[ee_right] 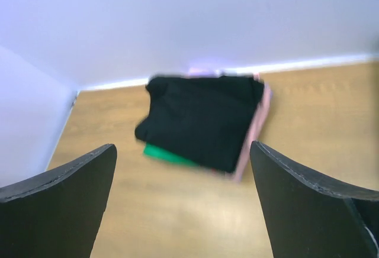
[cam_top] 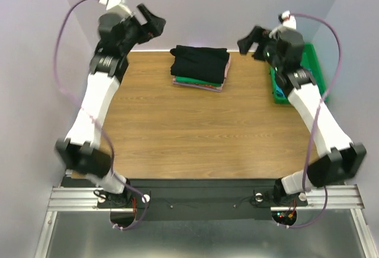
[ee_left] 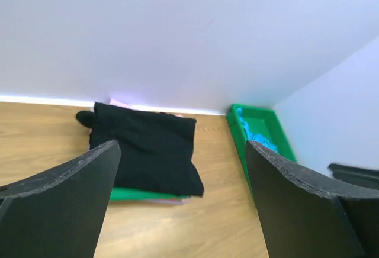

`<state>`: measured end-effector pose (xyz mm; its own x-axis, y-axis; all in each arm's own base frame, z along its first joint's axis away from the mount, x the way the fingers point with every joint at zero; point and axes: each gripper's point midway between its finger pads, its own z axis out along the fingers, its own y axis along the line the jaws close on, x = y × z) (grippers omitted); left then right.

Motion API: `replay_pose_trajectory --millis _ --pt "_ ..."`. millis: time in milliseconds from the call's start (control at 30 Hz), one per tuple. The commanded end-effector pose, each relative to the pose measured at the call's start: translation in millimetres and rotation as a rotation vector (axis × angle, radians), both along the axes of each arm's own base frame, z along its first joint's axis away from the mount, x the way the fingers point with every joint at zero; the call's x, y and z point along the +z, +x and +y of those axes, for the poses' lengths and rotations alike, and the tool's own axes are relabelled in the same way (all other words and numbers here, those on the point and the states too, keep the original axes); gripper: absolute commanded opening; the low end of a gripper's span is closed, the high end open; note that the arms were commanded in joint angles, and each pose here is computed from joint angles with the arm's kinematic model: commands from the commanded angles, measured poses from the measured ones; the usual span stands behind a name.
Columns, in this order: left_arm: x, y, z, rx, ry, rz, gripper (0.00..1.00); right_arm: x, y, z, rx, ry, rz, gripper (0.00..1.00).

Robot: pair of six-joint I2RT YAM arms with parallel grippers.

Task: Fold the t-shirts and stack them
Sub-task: Neatly place the folded tshirt to the corner

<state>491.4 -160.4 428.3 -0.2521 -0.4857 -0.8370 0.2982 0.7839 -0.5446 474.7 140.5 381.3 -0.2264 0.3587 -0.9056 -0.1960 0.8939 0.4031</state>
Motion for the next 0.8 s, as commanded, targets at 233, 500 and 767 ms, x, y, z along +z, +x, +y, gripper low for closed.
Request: replay_pose_trajectory --millis 233,500,767 --pt "-178 -152 51 0.237 0.054 0.276 0.99 -139 -159 -30 -0.029 0.139 0.231 1.0" --pt "-180 -200 89 0.398 -0.055 0.25 0.98 -164 -201 -52 -0.105 0.194 0.18 1.0" --pt "-192 -201 99 0.458 -0.014 0.315 0.98 -166 -206 -51 -0.098 0.206 0.176 1.0"
